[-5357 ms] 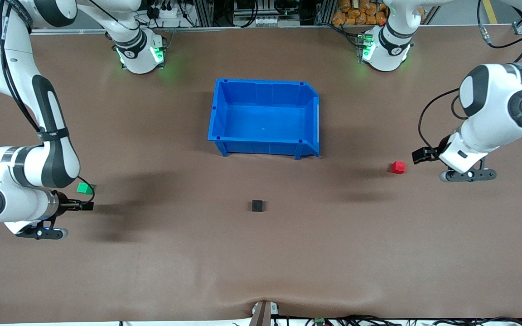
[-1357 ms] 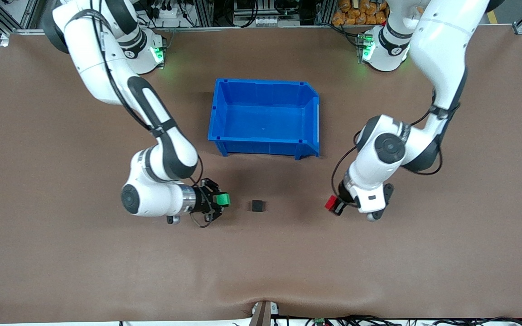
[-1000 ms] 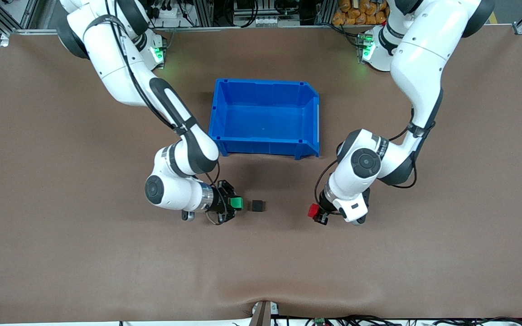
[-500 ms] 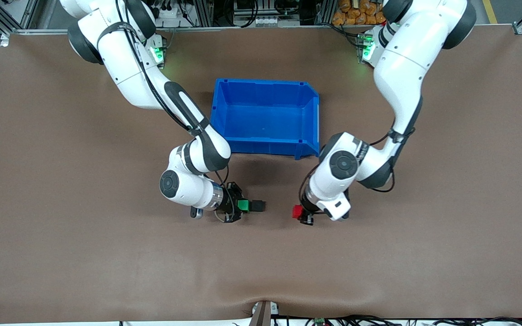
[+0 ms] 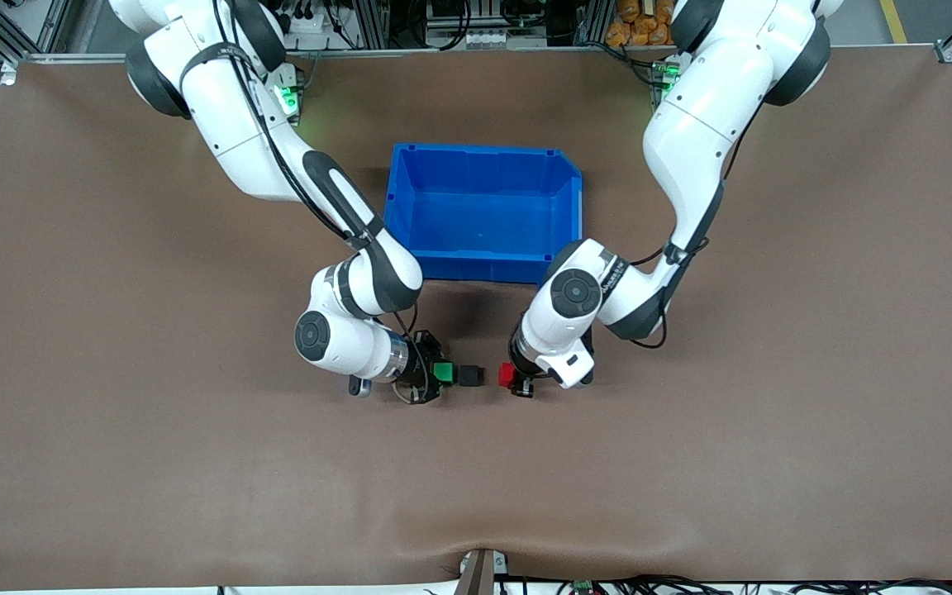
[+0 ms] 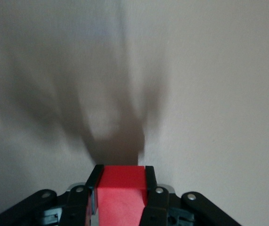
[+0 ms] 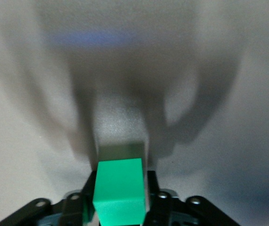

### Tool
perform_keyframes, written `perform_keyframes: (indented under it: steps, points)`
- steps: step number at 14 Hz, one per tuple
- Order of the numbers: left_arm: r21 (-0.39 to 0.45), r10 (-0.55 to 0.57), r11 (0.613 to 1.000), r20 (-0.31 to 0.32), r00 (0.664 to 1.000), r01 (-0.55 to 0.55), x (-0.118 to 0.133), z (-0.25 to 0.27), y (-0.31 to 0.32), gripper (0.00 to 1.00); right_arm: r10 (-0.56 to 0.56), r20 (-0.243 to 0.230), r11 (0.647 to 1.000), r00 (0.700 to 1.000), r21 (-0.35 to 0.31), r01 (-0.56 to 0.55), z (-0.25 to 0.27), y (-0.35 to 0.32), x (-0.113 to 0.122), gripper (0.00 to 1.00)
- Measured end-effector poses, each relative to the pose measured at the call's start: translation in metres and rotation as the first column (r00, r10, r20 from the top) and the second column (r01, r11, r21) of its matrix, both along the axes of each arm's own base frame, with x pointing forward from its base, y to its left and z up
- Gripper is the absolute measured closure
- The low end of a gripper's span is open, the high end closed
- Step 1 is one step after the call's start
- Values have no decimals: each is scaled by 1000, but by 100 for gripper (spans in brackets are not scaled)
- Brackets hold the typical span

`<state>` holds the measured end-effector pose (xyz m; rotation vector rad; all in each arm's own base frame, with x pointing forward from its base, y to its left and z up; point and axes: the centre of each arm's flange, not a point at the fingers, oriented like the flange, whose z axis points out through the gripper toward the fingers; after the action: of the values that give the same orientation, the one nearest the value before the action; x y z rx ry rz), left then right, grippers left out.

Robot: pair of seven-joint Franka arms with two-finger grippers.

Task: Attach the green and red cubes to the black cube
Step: 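Lower the green cube beside the black cube while the left gripper lowers the red cube, then open the right gripper and lift it off the green cube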

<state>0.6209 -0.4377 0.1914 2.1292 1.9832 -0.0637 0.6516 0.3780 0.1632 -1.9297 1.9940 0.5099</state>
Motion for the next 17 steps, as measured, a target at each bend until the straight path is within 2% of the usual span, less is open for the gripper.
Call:
perform_keyframes:
  steps: [1,2,6,8,9,11,12,13,16,17]
  points:
    - [-4,8,1000,3,1000,-8,-3,-2,-5,61,-2,-3,1000,1000,-1,2,-1,1,-1,38]
    - [-6,11,1000,7,1000,-11,-5,-5,-9,61,-11,-9,1000,1000,-1,11,-2,2,-2,36]
    - [-9,22,1000,18,1000,-22,-8,-12,-15,61,-28,-14,1000,1000,-2,28,-1,5,-3,38]
    - [-11,26,1000,21,999,-25,-9,-12,-16,61,-30,-15,1000,999,-3,30,-2,5,-3,34]
    - [-12,27,1000,22,999,-27,-9,-12,-17,61,-34,-14,999,999,-5,34,-2,3,-2,30]
    - [-15,27,1000,26,999,-27,-9,-13,-18,61,-48,-16,999,999,-8,48,0,-9,6,11]
    - [-20,26,999,31,999,-26,-10,-13,-20,61,-45,-37,999,998,-8,45,2,-15,9,2]
    - [-24,27,999,36,999,-26,-11,-13,-23,61,-35,-65,999,997,-5,35,6,-20,13,0]
    - [-29,29,999,43,999,-28,-12,-14,-28,61,-5,-134,1000,991,21,8,42,-44,33,0]
    - [-31,31,999,44,999,-30,-12,-14,-29,61,11,-143,999,990,32,-6,55,-57,41,0]
